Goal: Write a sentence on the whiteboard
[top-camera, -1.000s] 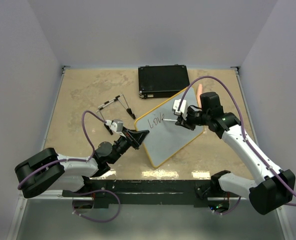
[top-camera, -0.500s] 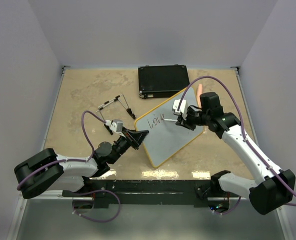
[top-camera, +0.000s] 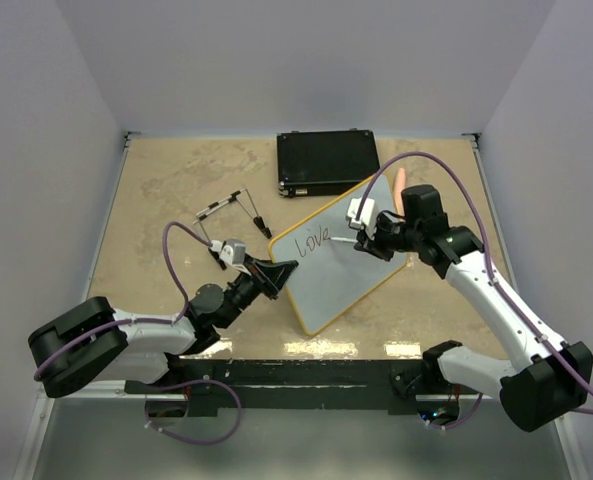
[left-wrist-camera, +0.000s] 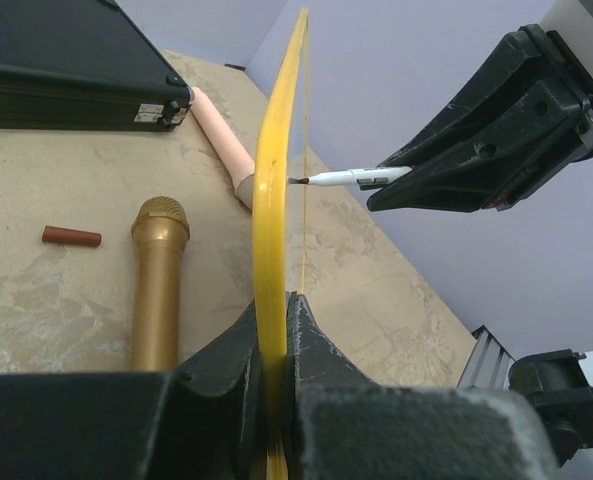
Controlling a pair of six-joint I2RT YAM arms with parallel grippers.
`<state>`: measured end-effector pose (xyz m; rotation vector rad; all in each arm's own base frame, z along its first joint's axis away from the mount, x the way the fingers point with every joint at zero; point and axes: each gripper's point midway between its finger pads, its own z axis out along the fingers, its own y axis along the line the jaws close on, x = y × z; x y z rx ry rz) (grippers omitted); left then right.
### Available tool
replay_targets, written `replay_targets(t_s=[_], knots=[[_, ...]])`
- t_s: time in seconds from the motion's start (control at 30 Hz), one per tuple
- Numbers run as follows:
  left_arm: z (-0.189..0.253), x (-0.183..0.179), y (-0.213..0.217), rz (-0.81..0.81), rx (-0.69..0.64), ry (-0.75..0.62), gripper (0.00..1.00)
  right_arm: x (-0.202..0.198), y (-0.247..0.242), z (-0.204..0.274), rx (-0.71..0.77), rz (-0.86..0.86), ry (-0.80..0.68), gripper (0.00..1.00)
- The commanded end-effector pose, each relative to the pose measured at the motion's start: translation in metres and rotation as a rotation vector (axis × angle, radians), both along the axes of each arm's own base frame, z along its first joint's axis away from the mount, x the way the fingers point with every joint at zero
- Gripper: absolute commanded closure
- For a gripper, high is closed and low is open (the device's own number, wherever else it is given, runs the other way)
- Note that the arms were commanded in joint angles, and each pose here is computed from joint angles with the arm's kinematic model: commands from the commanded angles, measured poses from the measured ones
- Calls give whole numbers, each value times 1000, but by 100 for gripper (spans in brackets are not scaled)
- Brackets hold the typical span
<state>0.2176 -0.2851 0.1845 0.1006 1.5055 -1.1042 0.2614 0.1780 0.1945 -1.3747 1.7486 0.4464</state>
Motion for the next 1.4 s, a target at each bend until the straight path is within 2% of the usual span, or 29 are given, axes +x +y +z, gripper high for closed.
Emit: replay_targets(t_s=[0.0, 0.27, 0.97, 1.37], knots=[[-19, -7, 1, -31, 113, -43, 100, 4, -8, 21, -1, -44, -48, 100], [-23, -9, 0, -42, 127, -45, 100, -15, -7, 63, 72, -11, -123, 100], [-24, -14, 0, -66, 135, -49, 100, 2, -22, 65, 131, -22, -186, 100], [-24, -14, 1, -65, 119, -40, 100, 5, -26, 56, 134, -21, -166, 100]])
